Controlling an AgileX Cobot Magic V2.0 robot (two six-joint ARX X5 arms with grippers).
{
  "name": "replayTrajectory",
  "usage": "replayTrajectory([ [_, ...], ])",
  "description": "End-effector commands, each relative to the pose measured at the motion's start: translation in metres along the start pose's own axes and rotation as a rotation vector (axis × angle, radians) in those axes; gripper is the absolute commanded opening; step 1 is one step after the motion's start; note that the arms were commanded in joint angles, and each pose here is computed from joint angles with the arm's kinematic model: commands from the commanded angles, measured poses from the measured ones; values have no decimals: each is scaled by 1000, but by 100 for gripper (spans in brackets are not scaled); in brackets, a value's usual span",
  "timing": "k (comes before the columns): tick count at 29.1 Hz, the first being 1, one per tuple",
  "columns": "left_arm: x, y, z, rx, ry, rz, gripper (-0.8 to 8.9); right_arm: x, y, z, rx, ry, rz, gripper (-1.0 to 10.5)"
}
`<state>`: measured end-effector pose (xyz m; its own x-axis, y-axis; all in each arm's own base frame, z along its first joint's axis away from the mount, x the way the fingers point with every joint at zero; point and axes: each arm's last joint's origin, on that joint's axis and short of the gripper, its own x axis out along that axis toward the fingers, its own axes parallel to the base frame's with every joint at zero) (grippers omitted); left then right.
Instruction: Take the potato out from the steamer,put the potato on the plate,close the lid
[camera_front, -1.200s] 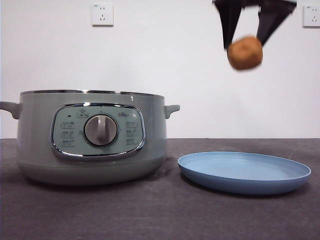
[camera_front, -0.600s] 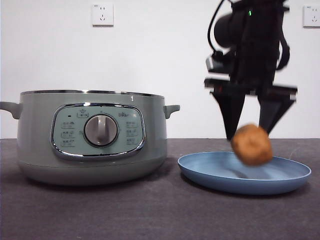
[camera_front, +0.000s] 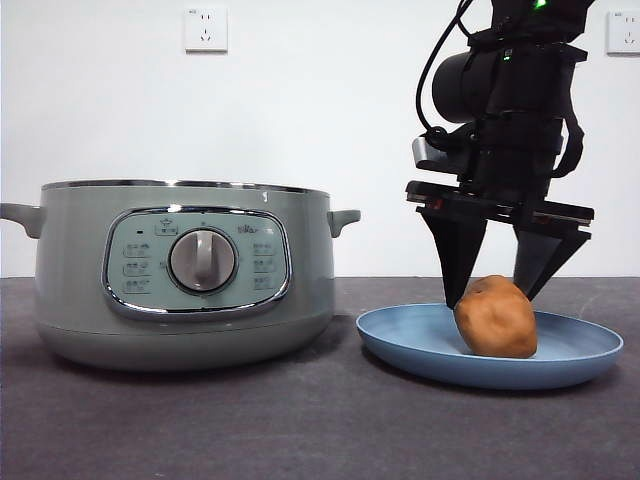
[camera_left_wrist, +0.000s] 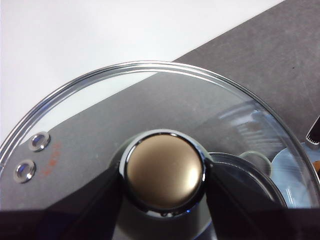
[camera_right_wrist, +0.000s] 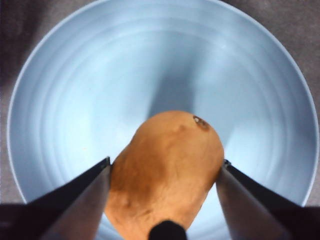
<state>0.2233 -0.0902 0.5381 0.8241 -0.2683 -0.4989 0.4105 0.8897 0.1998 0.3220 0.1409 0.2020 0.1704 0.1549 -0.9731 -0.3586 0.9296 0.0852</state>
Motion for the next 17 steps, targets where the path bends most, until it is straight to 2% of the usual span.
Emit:
replayTrajectory([
  [1,-7,1,1,10,-19,5,-8,2,-1,-1,2,7,-3,416],
  [10,-7,0,0,12,-20,-18,-8,-3,0,1,-5,-11,-2,419],
  [13,-4,-2,3,20,-50,-95,-8,-25,2,5,-8,-57,0,419],
  [17,6,-5,5,43,-66,-201,-8,-78,6,4,-18,-194,8,418],
])
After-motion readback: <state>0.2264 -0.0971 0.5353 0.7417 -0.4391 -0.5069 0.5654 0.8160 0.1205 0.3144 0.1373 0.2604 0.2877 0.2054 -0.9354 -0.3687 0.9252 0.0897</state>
